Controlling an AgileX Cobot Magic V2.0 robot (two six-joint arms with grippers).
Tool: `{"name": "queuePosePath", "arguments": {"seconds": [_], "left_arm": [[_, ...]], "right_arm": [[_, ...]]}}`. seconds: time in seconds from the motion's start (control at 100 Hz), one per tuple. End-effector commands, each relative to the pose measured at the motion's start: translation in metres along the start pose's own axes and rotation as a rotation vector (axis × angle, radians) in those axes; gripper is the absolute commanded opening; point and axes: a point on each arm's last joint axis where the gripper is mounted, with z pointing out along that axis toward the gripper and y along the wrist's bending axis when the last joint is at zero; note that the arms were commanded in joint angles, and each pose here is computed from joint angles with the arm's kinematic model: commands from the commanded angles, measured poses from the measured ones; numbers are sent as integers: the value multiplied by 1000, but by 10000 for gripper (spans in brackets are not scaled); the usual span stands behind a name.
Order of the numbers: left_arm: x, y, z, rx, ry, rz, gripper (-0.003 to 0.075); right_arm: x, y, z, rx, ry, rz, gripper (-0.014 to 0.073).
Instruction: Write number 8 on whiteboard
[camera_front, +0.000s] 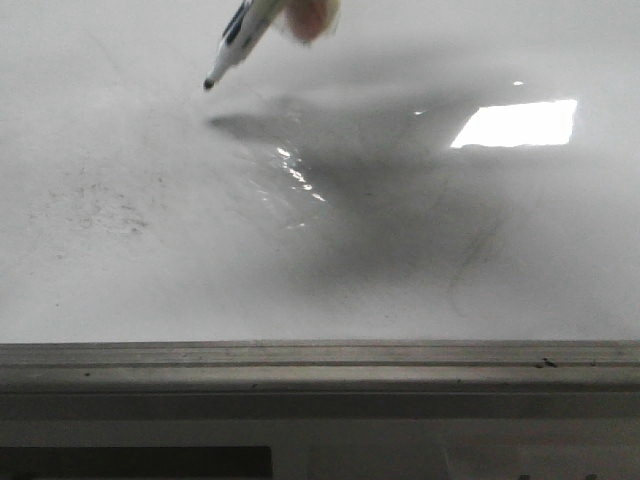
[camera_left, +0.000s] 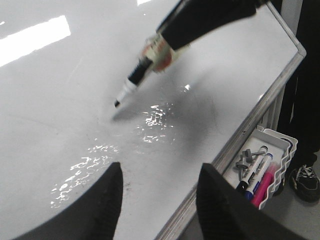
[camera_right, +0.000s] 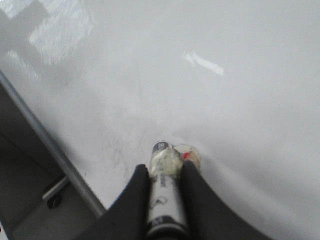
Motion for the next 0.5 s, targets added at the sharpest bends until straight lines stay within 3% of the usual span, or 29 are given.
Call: {"name": "queuePosePath", "arguments": {"seconds": [0.0, 0.15, 0.31, 0.49], "left_arm": [[-15, 0, -2, 5, -89, -22, 288], [-17, 0, -2, 5, -107, -22, 240], [-19, 0, -2, 6, -131, -22, 239], [-19, 0, -2, 6, -134, -22, 239]], "right_arm": [[-32, -6, -17, 31, -141, 5, -52], [-34, -17, -10, 71, -107, 16, -52], [-15, -21, 15, 78, 67, 25, -52], [-8, -27, -3, 155, 169, -43, -51]]}}
